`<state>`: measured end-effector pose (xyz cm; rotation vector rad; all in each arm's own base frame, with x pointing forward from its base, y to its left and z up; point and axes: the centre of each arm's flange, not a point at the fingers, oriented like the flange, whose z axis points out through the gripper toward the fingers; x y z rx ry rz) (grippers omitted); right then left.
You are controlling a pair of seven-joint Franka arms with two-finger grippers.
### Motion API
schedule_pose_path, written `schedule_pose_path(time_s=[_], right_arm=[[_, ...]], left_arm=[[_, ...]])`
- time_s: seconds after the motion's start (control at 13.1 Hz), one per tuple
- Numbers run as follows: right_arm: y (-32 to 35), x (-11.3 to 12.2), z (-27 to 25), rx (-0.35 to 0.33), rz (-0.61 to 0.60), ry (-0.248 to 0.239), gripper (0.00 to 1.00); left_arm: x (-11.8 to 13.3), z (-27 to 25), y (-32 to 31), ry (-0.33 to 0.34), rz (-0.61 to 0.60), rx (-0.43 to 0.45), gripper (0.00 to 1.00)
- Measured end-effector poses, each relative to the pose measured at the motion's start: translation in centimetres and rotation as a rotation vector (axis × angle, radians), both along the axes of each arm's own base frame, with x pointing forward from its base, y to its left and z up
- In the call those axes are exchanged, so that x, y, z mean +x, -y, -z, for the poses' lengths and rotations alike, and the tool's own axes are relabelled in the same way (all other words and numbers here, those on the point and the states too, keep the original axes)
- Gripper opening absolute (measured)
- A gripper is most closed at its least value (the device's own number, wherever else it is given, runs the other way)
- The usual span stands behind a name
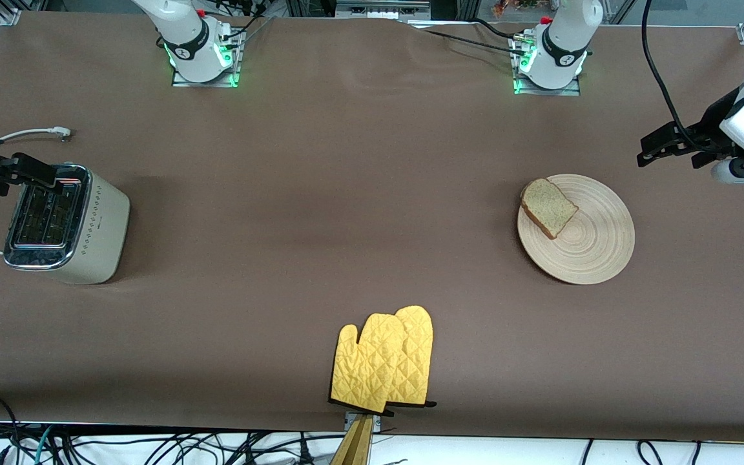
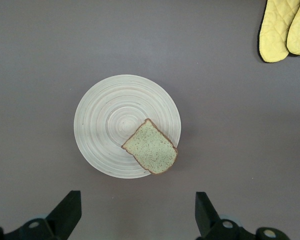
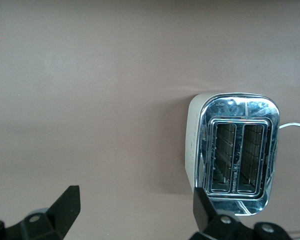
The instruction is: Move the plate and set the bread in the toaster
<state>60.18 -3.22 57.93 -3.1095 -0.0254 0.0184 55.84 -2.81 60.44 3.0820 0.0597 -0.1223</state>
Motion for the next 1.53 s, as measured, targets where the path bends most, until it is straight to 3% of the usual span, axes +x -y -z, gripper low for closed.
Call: schedule_pose_path(time_s=[1.53], right_arm=[[0.52, -0.02, 0.02, 0.0, 0.008, 0.0, 1.0]], left_arm=[[0.02, 0.04, -0.04, -0.001, -0.001, 0.0, 1.0]])
